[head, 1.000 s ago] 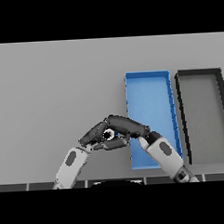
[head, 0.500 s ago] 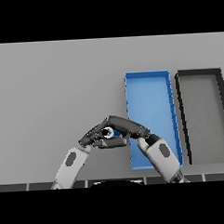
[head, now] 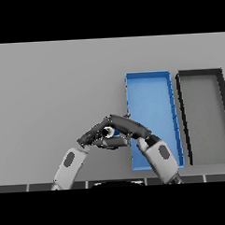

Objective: Pick up the blue pipe and place it into the blue bin.

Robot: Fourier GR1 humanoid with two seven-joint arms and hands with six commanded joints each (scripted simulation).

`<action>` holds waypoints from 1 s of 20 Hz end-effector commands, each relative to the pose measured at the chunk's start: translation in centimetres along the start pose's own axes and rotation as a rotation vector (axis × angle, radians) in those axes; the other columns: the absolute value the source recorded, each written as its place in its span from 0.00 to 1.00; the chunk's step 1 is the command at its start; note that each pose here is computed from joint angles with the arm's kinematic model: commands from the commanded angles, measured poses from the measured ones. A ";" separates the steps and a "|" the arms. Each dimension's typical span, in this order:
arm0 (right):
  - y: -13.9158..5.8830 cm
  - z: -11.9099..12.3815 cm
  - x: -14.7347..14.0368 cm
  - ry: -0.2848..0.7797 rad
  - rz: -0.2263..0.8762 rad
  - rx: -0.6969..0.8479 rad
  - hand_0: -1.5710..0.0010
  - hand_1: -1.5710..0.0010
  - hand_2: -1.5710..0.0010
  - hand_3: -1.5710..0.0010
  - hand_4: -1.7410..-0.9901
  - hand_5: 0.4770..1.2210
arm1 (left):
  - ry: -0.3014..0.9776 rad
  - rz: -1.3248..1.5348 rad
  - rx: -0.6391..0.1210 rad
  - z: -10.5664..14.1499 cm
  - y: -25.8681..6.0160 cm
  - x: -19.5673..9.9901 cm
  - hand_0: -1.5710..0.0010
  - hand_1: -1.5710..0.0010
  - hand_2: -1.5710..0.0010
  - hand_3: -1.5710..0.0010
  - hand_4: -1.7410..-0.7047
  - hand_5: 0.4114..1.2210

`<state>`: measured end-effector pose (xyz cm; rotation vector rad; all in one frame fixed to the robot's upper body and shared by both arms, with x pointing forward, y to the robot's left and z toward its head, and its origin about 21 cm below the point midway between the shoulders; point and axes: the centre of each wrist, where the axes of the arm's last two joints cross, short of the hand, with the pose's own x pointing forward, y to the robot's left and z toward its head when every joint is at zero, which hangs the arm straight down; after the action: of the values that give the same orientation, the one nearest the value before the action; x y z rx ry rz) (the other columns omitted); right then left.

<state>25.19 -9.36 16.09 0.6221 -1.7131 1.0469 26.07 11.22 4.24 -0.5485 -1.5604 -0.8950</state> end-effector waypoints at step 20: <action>-12.4 -0.2 10.8 -0.183 -0.113 -0.326 0.00 0.00 0.00 0.00 0.32 1.00 | 0.036 -0.012 0.030 0.5 -0.5 0.1 1.00 1.00 1.00 1.00 0.76 0.07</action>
<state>31.06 -14.64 30.52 0.6061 -1.9306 0.6292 25.35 11.33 4.14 -0.5019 -1.5452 -0.8843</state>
